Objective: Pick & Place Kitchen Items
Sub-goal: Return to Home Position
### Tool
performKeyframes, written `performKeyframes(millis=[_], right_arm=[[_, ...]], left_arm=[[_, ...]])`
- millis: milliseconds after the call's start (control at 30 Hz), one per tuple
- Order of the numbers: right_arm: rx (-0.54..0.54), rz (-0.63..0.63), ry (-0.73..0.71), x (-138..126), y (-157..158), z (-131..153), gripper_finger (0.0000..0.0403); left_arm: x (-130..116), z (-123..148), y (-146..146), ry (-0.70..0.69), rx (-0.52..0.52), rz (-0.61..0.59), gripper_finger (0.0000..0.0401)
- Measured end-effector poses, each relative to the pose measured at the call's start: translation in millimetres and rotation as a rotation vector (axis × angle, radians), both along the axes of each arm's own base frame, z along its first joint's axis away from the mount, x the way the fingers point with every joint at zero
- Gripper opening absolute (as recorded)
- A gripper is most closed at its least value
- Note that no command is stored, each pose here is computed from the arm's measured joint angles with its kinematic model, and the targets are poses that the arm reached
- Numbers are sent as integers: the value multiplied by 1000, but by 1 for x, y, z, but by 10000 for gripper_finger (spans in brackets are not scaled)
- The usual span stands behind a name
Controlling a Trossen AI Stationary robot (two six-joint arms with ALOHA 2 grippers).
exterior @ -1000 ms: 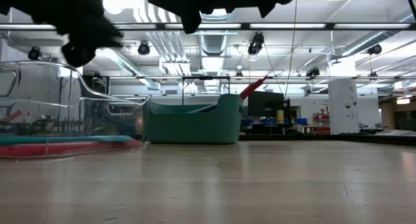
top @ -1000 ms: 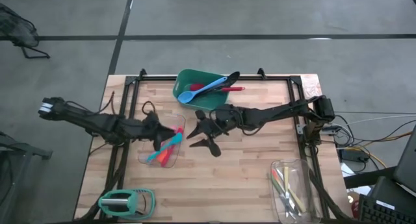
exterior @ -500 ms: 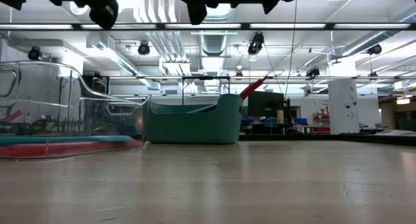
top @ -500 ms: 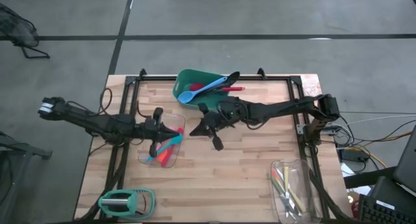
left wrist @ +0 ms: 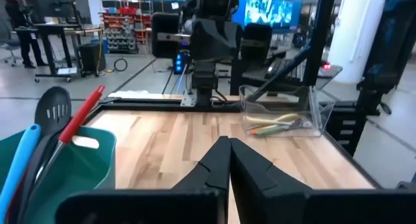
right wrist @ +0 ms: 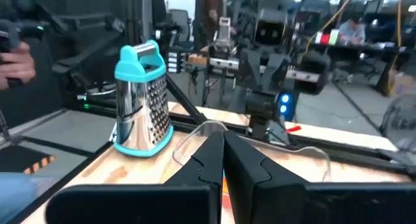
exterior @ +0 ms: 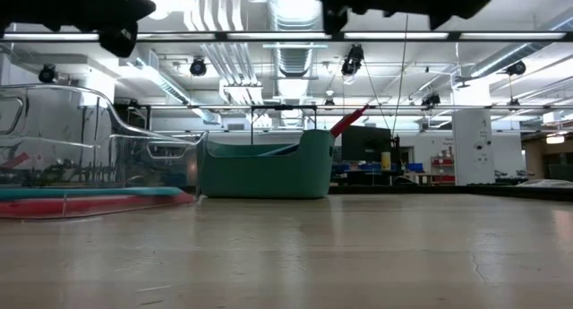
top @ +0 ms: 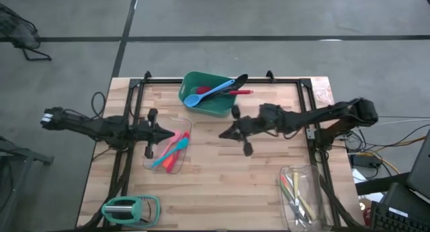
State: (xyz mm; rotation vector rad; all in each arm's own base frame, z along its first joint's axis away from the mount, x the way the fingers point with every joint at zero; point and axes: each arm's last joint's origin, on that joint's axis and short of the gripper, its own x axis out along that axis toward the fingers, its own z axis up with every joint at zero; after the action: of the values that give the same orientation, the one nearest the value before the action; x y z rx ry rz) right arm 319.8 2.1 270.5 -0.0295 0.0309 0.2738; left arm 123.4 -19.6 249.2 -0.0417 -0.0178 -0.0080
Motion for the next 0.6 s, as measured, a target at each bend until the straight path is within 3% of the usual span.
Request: performKeyframes(millis=[233,600], right_arm=[[-28,-121,4,-45,-5,0,8],[-35,-127,-2,-120,-5,-26,8]], left_arm=[[-25,-7,5,-26,-21,0,8],[-54,-15,12,-9,-31,32,10]])
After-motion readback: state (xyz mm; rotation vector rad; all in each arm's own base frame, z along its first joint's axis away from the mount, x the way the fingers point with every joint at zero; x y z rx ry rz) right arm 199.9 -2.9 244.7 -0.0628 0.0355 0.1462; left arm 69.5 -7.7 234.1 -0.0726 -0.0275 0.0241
